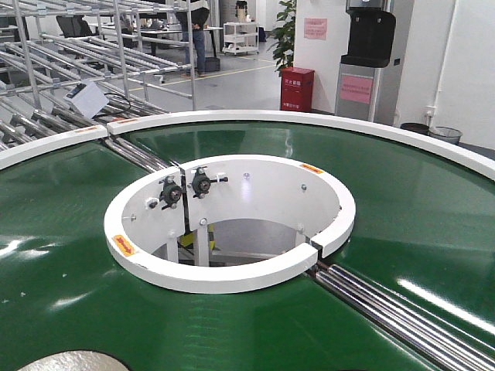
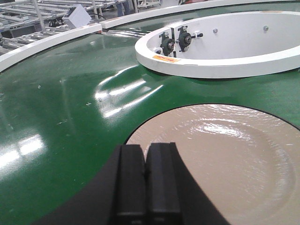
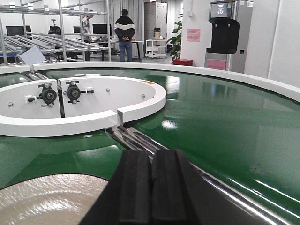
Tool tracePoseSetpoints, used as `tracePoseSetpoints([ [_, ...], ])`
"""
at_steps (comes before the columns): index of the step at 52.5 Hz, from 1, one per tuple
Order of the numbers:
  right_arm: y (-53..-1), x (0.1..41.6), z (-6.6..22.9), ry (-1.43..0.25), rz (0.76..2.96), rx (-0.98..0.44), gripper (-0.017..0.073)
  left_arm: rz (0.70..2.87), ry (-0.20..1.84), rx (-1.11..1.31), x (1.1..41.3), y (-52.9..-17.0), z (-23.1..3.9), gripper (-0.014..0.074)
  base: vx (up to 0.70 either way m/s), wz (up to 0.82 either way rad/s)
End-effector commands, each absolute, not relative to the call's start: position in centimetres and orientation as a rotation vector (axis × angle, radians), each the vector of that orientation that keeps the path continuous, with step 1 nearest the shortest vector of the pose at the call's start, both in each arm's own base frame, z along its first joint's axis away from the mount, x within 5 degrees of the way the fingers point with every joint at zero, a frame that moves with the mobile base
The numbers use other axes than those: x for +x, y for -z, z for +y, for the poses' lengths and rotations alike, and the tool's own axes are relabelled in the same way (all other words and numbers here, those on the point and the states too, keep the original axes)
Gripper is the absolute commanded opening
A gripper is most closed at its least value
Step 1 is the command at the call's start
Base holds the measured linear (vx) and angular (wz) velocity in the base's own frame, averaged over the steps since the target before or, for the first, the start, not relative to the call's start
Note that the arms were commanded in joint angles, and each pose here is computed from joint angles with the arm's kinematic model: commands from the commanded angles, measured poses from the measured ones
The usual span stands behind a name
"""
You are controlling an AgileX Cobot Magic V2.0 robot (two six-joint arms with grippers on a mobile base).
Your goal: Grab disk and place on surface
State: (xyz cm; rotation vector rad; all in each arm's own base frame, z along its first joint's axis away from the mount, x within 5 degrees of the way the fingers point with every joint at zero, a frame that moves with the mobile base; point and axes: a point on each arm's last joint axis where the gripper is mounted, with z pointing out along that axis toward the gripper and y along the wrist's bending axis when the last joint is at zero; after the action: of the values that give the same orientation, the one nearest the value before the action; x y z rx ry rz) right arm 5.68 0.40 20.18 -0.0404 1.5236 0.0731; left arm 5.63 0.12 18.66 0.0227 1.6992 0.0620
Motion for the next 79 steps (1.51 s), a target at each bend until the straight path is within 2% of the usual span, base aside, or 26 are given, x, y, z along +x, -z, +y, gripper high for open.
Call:
tracePoseSetpoints([
  [1,-20.4,5.6,0.5,-0.067,1.447,-0.054,-0.0009,1.611,-0.055,0.004,5.6,-19.1,0.2,-0.0008,0.00,0.00],
  [50,-20.4,5.6,0.5,-0.067,1.447,-0.054,-0.0009,1.588,-0.057,0.003,5.6,-19.3,0.2,-0.0008,0.00,0.00],
  [58,-20.7,5.5,0.5,-0.071,1.410,-0.057,-0.0009,1.504,-0.063,-0.001,5.6,-20.1,0.2,-0.0008,0.00,0.00],
  [71,-22.7,5.0,0.7,-0.104,1.211,-0.056,-0.0009,1.189,-0.043,-0.053,4.9,-23.1,0.4,-0.0008,0.00,0.00],
  [79,-27.1,3.9,0.5,-0.111,1.098,-0.041,-0.0009,1.033,0.084,-0.152,3.6,-27.5,0.6,-0.0008,0.00,0.00],
])
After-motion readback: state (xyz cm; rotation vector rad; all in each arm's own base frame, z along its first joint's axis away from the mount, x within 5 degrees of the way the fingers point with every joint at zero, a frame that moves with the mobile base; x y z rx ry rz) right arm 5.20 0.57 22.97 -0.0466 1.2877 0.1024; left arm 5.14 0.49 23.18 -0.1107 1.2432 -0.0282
